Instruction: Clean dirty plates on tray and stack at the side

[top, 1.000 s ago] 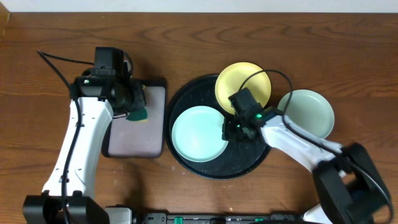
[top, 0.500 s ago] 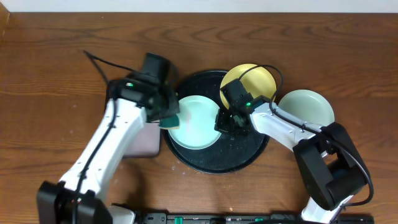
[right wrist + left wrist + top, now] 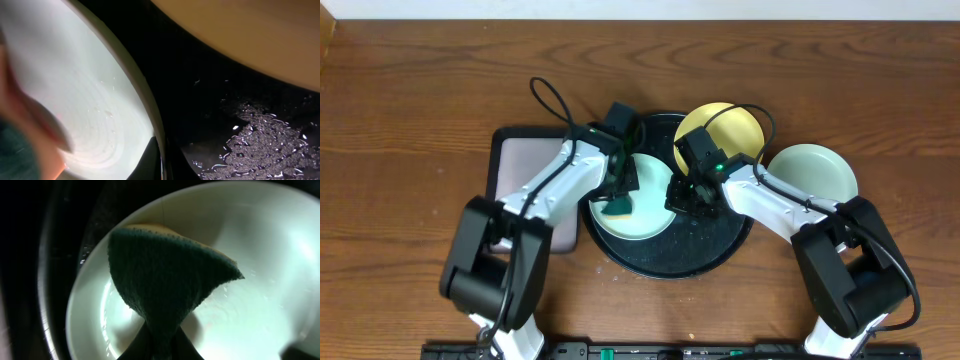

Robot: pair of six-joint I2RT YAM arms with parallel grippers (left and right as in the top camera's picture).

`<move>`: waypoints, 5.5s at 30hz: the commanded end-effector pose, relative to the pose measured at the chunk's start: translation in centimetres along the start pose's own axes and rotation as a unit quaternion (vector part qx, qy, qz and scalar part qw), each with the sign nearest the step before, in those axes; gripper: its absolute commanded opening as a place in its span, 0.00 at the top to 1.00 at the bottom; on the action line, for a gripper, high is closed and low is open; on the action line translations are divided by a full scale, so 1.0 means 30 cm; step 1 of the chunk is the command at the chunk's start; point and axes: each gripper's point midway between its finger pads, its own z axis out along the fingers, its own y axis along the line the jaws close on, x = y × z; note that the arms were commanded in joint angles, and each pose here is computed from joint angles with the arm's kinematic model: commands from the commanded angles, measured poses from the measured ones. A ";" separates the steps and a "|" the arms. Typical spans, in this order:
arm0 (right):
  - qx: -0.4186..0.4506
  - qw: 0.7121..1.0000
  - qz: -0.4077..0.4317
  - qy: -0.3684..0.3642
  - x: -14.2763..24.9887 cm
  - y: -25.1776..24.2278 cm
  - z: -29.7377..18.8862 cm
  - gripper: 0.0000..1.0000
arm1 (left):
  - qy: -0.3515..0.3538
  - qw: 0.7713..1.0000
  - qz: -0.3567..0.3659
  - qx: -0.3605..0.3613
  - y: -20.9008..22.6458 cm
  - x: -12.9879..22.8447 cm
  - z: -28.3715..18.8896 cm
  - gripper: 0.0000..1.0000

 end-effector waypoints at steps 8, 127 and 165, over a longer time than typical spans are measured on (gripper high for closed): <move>0.032 0.999 -0.001 0.002 0.000 -0.058 0.055 0.99 | 0.039 0.982 0.157 0.099 -0.161 0.077 0.054 0.92; 0.377 0.663 -0.378 -0.525 0.114 0.332 -0.901 0.99 | -0.106 0.992 -0.075 -0.004 0.412 -0.180 -0.460 0.92; 0.064 0.990 -0.036 -0.121 -0.208 -0.347 -0.757 0.99 | -0.106 0.992 -0.070 -0.005 0.412 -0.180 -0.460 0.93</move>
